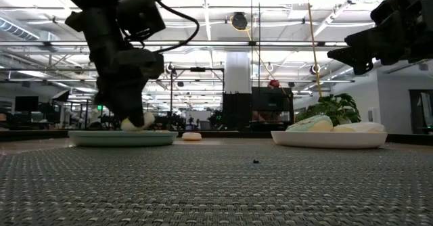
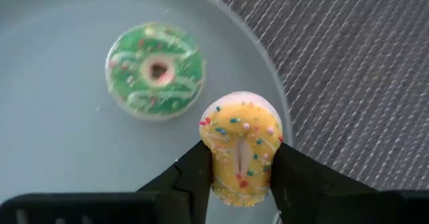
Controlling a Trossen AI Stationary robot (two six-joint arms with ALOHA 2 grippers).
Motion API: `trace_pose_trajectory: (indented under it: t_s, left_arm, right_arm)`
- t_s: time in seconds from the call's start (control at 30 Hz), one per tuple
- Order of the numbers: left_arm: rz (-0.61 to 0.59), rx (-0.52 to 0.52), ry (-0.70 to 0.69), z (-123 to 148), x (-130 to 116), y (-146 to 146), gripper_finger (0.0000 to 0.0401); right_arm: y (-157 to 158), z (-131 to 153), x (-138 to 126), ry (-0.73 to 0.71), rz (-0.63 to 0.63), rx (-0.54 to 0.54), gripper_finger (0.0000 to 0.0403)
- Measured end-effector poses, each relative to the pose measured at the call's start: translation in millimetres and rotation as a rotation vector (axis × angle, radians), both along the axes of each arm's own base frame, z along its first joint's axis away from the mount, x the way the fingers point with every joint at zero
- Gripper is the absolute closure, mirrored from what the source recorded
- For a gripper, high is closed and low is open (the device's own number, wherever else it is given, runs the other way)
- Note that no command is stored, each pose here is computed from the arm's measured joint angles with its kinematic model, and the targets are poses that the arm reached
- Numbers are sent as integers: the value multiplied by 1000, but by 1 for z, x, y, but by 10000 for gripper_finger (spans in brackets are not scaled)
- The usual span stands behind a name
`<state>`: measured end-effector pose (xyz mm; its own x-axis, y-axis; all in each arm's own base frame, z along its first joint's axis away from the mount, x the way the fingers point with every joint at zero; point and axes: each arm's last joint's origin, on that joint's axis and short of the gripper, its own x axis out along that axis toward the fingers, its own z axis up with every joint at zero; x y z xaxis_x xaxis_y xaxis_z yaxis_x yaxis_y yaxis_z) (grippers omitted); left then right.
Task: Pick & Place donuts
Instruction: Put the top small yellow donut on the blue plate, then put the small yellow donut on the blue plate
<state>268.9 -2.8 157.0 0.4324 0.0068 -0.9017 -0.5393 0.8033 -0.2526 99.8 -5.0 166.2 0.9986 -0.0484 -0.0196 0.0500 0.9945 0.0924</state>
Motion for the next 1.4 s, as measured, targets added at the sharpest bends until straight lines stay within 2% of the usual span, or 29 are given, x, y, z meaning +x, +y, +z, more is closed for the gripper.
trace_pose_trajectory:
  t_s: [0.1,0.33,0.43,0.53,0.7,0.9,1.17,1.4]
  left_arm:
    - [27,30,6,0,-1,1,230]
    - [40,27,36,-1,-3,2,141]
    - [45,17,44,-2,-4,1,118]
    - [-4,-15,45,-2,-4,0,104]
    - [-74,-102,46,4,-8,-3,94]
    - [-49,-173,59,17,-20,-12,100]
    - [-295,-220,-3,22,-24,-76,117]
    - [-226,-274,81,21,-47,-122,127]
  right_arm:
    - [0,0,0,0,-1,0,151]
    - [0,0,0,-1,0,0,151]
    - [0,0,0,0,-1,0,151]
    - [0,0,0,0,-1,0,151]
    - [0,0,0,-1,0,0,151]
    - [0,0,0,-1,0,0,151]
    - [0,0,0,1,0,0,151]
    - [0,-1,1,9,0,0,151]
